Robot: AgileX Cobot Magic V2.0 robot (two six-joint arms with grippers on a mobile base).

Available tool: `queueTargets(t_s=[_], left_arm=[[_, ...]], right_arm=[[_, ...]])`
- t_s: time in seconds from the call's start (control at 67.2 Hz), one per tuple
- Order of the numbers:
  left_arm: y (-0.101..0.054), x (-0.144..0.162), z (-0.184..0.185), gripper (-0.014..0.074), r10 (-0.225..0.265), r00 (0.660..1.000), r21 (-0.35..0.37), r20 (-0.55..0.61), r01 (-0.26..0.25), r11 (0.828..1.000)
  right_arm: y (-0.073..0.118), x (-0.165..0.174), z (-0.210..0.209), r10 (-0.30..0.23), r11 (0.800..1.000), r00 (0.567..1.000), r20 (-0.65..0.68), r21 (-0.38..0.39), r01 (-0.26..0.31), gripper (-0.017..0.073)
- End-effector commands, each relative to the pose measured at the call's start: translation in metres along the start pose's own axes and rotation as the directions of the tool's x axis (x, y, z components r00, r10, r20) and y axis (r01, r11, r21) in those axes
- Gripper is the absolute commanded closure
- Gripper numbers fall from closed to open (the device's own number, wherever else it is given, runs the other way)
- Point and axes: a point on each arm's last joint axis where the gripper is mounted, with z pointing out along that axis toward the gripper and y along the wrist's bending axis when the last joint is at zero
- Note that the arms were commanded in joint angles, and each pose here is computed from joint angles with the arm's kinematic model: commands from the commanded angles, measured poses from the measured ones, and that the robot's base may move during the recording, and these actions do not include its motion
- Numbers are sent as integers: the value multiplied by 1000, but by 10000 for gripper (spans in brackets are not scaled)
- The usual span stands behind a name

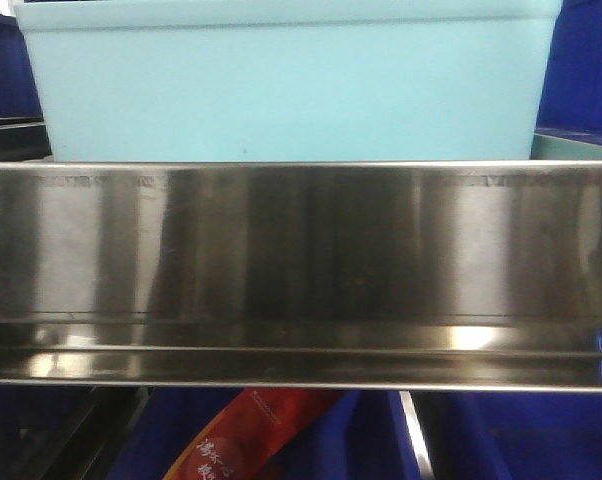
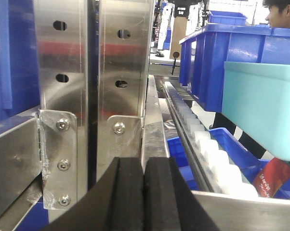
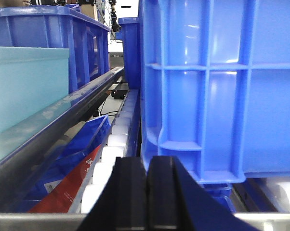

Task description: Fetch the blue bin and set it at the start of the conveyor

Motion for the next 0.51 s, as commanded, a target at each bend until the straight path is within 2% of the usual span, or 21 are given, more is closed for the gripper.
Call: queueTargets(t_s=[0.0,0.327,0.372,0.416,0.491], left_arm=[[0,-7,-1,705,4,997,2,74,-4,1000],[-1,-18,-2,705,3,981,12,193,-5,1000],[-1,-17,-2,705,3,983,11,185,-5,1000],[-2,-30,-4,705,3,981,10,194,-5,1000],[-2,-52,-10,705,34,986,-2,164,-34,999]], right_arm=[[0,-3,0,-15,1000,999,37,-1,15,721],[0,-13,-1,-14,1000,988,151,3,14,721],[0,-15,-2,2,1000,984,177,-1,-2,721],[0,-16,-2,30,1000,982,185,-3,-30,721],[1,-36,-6,33,999,978,208,-12,-32,721]])
